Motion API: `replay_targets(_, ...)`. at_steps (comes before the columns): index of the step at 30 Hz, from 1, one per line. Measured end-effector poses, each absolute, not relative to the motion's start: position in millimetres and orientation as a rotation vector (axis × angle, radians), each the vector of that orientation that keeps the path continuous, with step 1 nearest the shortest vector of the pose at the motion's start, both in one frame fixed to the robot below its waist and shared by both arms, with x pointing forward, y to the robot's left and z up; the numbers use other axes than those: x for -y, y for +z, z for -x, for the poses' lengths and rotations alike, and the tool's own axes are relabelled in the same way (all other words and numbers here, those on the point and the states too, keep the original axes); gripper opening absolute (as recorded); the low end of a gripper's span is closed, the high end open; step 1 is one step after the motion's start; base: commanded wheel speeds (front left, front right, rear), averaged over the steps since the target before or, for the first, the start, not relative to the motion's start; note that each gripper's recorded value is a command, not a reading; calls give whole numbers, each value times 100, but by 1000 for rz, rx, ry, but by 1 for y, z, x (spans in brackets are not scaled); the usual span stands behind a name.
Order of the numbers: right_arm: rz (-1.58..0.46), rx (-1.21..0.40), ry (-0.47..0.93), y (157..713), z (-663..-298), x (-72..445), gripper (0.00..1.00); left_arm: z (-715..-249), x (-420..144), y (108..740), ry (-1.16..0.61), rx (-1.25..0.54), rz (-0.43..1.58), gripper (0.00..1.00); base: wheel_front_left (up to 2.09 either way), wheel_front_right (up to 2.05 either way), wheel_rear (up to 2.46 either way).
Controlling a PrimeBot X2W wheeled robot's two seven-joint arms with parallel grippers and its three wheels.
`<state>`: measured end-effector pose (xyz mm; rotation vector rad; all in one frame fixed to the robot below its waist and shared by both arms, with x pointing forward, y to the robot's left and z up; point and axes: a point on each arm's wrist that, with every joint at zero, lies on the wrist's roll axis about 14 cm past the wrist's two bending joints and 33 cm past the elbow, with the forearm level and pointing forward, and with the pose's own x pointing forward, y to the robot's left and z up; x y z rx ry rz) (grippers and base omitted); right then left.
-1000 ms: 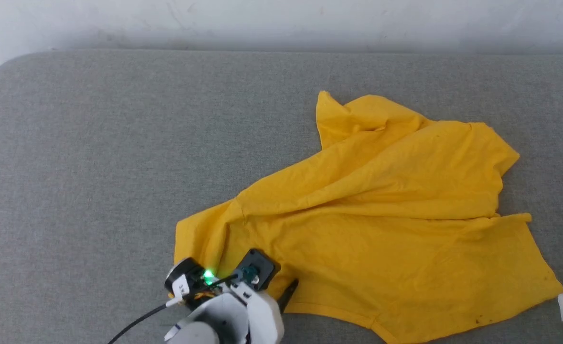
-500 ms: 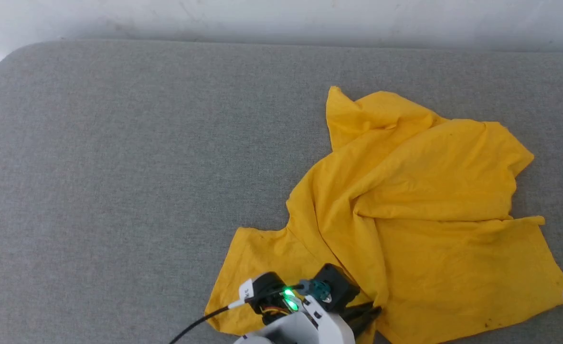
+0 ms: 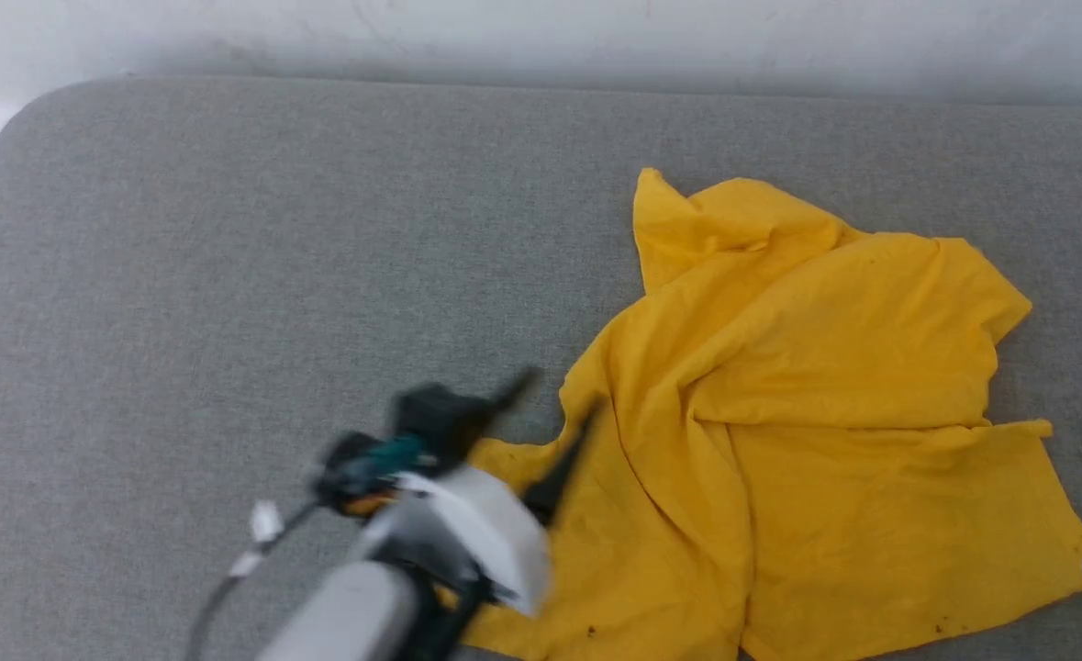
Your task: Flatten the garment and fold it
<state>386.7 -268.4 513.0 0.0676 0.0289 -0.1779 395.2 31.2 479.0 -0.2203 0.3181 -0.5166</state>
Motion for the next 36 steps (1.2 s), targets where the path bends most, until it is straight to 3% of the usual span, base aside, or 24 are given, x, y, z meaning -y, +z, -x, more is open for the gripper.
replay_targets(4, -75, -31, -170, 512, -387, 266, 100, -402, -99, 479, -332, -296, 129, 100, 0, 0, 0)
replay_targets(10, -78, -29, -166, 511, -388, 264, 100, -357, -142, 450, -209, -447, 108, 100, 0, 0, 0)
replay_targets(20, -83, -42, -140, 507, -391, 256, 100, -316, -124, 427, -193, -551, 217, 100, 0, 0, 0)
replay_targets(36, -78, -47, -140, 510, -388, 256, 100, -296, -119, 387, -229, -715, 162, 100, 0, 0, 0)
